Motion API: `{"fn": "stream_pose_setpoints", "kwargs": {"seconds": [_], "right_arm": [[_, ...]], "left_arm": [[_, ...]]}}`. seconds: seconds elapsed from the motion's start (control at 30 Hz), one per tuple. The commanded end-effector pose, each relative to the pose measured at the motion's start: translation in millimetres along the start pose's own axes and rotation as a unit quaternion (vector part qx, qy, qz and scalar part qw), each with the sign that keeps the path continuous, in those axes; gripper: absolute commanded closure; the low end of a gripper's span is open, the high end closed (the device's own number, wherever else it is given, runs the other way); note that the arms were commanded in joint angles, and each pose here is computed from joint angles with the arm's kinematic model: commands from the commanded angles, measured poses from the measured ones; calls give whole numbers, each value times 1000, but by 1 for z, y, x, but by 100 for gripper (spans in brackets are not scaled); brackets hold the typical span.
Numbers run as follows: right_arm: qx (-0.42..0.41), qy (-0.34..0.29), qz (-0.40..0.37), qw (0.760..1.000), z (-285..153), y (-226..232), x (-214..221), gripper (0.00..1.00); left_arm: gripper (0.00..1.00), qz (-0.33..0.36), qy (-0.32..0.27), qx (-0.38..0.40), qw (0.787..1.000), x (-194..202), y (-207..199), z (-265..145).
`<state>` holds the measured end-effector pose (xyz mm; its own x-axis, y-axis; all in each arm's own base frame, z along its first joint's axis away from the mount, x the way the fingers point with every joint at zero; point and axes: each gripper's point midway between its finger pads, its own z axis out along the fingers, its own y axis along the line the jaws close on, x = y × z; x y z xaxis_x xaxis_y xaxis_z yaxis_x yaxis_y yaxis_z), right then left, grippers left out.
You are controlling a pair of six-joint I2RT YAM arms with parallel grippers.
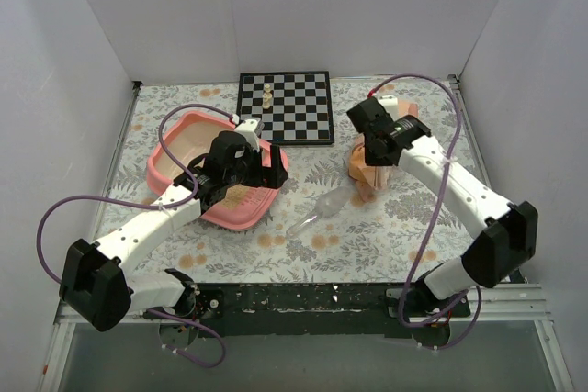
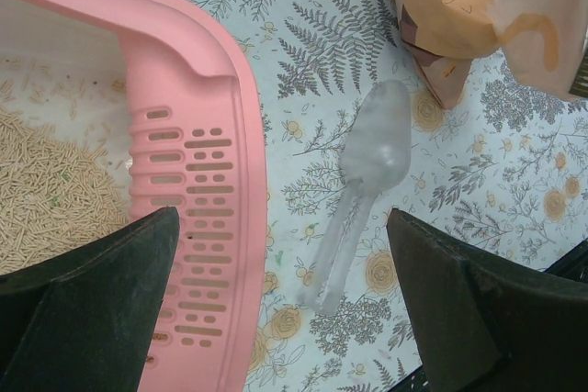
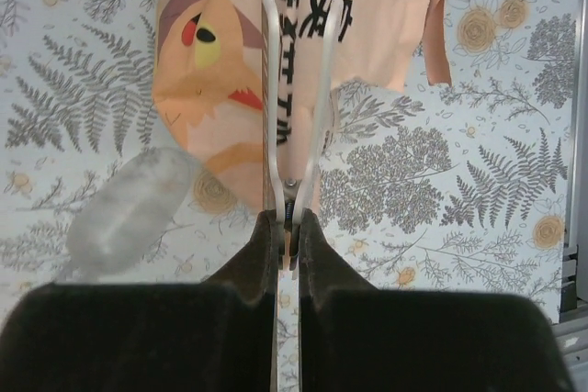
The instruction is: Fill the litter box with clean litter
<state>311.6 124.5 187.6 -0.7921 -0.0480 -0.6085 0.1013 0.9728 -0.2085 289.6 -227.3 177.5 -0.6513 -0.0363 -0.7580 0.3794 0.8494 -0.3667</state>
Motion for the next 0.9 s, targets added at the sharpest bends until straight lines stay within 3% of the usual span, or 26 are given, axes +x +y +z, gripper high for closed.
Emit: {"fn": "stream_pose_setpoints", "kwargs": {"seconds": [0.0,0.17,0.43,0.87], "right_arm": [[-66,17,-8,998,-30,-9,24,99],[-116,55,7,992,-48,-20,77,99],[-92,92,85,988,-31,-40,148,99],[-125,147,162,968,5,-16,183,99]], "left_arm": [[2,2,-7,0,1000,-2,1,-1],[2,1,-7,-3,1000,-2,2,-1],[2,-1,-8,3,1000,-2,1,-1],[2,-3,3,9,1000,7,1,1]]}}
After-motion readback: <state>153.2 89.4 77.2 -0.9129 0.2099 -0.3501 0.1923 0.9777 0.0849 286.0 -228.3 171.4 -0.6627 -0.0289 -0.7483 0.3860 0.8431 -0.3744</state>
